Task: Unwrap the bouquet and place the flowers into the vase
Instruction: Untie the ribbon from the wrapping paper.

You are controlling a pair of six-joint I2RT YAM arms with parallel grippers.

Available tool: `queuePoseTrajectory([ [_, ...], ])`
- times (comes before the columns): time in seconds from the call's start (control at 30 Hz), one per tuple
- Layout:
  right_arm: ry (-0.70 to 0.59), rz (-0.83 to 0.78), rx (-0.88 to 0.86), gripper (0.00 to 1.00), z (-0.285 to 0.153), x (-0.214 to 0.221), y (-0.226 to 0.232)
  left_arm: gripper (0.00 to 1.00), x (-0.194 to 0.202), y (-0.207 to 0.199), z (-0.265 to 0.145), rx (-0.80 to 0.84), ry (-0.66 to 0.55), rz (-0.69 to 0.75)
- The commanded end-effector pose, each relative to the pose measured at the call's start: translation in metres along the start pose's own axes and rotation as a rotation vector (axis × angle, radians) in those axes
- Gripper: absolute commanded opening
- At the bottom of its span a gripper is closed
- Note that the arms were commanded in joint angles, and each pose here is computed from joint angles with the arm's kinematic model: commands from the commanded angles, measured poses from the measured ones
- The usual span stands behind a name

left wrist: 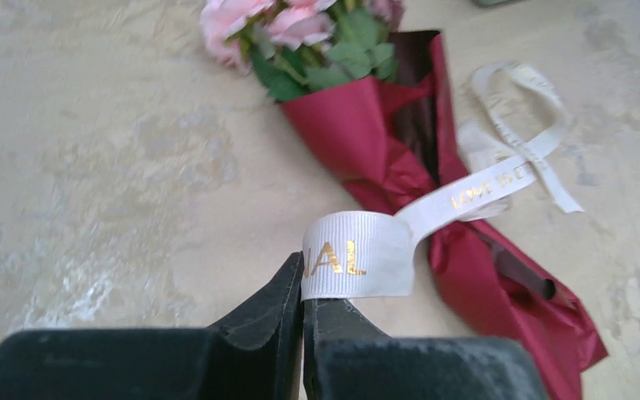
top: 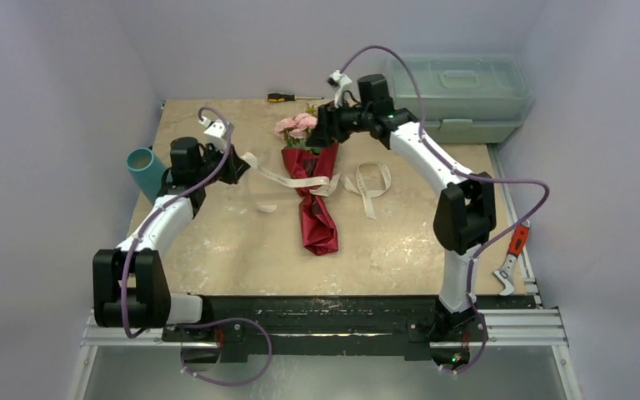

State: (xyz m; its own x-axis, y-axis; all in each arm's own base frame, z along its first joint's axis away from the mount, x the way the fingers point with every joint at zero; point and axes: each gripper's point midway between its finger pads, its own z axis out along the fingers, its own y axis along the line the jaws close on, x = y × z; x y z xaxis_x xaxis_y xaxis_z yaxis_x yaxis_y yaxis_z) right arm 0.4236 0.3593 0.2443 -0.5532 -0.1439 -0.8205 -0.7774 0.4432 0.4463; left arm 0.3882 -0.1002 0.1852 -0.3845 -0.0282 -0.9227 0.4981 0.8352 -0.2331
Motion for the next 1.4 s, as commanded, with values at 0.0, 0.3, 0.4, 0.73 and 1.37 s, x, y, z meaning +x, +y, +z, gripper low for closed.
queuePoseTrajectory([
  [0.0,0.178,-0.108,0.140,0.70,-0.044,0.055,-0.043,0.00,0.032,0.047,0.004,-0.214,0.162,-0.049],
  [0.3,0.372,-0.163,0.075,0.68,-0.053,0.123,-0.080,0.00,0.049,0.123,0.002,-0.520,0.267,-0.131],
  [0.4,0.388,-0.192,0.029,0.68,-0.048,0.135,-0.082,0.00,0.054,0.142,-0.004,-0.611,0.347,-0.101],
  [0.73,0.355,-0.185,-0.026,0.69,-0.031,0.139,-0.079,0.11,0.049,0.156,0.001,-0.574,0.411,-0.052],
  [1.37,0.418,-0.216,-0.202,0.61,-0.013,0.170,-0.060,1.00,0.009,-0.099,0.081,0.549,0.012,0.536],
])
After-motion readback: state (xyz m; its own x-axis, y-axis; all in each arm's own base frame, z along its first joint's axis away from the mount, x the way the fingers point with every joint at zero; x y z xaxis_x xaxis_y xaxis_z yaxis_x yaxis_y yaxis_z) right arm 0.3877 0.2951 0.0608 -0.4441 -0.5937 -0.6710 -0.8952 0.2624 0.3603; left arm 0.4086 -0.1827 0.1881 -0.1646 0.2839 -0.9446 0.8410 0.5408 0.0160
